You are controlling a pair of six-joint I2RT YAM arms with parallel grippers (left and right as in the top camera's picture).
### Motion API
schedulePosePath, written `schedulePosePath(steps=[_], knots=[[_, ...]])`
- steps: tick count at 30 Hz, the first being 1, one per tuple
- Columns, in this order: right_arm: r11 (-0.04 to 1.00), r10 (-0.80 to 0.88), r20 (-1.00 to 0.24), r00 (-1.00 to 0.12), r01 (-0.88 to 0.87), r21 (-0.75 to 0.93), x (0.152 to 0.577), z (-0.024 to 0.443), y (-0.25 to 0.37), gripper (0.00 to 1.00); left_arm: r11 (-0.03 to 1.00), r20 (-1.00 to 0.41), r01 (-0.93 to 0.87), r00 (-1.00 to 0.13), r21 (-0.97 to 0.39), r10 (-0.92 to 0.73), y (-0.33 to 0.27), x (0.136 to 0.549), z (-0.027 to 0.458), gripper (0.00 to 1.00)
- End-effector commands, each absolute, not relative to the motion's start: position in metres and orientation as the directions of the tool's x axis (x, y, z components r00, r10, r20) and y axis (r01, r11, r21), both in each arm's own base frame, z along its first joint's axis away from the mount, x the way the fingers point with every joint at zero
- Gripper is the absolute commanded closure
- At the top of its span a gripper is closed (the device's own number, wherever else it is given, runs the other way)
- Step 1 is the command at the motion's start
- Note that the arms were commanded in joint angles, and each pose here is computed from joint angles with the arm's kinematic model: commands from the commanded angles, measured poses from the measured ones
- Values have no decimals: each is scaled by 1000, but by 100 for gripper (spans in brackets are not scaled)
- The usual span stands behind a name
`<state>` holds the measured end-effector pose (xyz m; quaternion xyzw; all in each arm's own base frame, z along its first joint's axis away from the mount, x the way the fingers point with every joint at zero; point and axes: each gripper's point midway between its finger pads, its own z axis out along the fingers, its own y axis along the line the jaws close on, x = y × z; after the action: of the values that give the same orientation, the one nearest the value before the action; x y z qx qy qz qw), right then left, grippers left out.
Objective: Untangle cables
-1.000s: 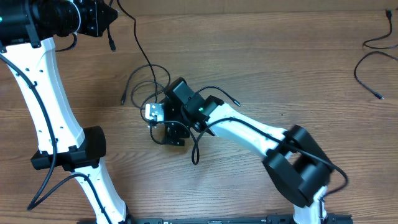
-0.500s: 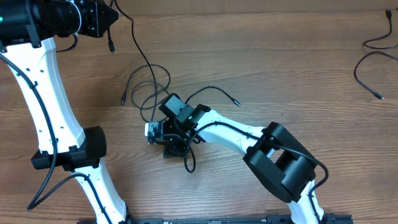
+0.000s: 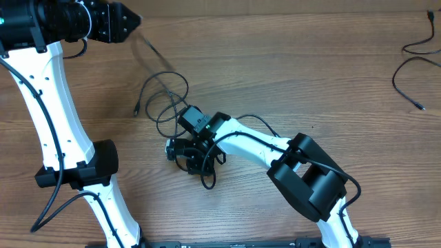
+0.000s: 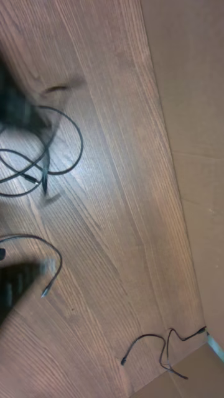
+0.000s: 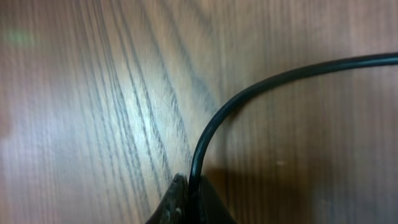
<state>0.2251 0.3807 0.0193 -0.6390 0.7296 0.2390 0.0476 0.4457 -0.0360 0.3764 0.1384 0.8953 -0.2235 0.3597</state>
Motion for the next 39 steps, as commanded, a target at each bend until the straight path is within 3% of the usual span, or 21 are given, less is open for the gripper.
schedulePosePath(steps=[1, 8, 9, 15, 18, 20, 23, 24, 25, 26, 27, 29, 31, 36, 39], knots=[[125, -780, -593, -197, -979, 160, 266, 148, 405, 96, 857, -735, 430, -672, -282, 95, -42, 438, 392, 0], [416, -503, -846, -176, -907, -59, 325, 374, 348, 96, 851, -742, 454, -659, -264, 122, -46, 438, 392, 0], [489, -419, -897, -144, -868, -89, 332, 428, 322, 96, 847, -743, 463, -657, -259, 132, -48, 438, 391, 0], [670, -178, -979, 94, -718, -191, 331, 583, 229, 96, 831, -739, 495, -653, -254, 163, -61, 437, 388, 0], [692, -136, -974, 181, -686, -225, 326, 615, 205, 96, 812, -742, 535, -638, -234, 206, -74, 435, 386, 0], [668, -141, -976, 163, -712, -216, 325, 609, 204, 96, 805, -743, 553, -628, -216, 232, -79, 435, 385, 0], [597, -208, -978, 3, -792, -129, 335, 557, 220, 96, 836, -728, 521, -640, -174, 247, -71, 438, 380, 0], [580, -230, -971, -57, -810, -90, 339, 538, 225, 89, 845, -722, 509, -645, -164, 249, -68, 438, 378, 0], [553, -263, -954, -141, -833, -29, 343, 510, 233, 44, 861, -713, 484, -658, -154, 242, -64, 439, 376, 0], [516, -300, -923, -240, -855, 54, 345, 478, 244, 21, 883, -703, 443, -677, -153, 218, -57, 441, 375, 0], [491, -321, -901, -292, -865, 106, 344, 460, 251, 18, 894, -700, 420, -685, -154, 201, -54, 443, 374, 0], [388, -420, -837, -352, -903, 185, 336, 411, 272, 20, 923, -696, 348, -704, -164, 141, -43, 447, 375, 0], [322, -521, -768, -372, -919, 226, 332, 363, 288, 34, 954, -693, 238, -720, -183, 47, -28, 454, 377, 0], [231, -674, -628, -390, -918, 323, 314, 271, 317, 33, 964, -699, 174, -715, -199, -15, -11, 458, 380, 0], [227, -773, -500, -391, -906, 357, 298, 203, 328, 44, 966, -700, 168, -714, -195, -17, -6, 458, 379, 0]])
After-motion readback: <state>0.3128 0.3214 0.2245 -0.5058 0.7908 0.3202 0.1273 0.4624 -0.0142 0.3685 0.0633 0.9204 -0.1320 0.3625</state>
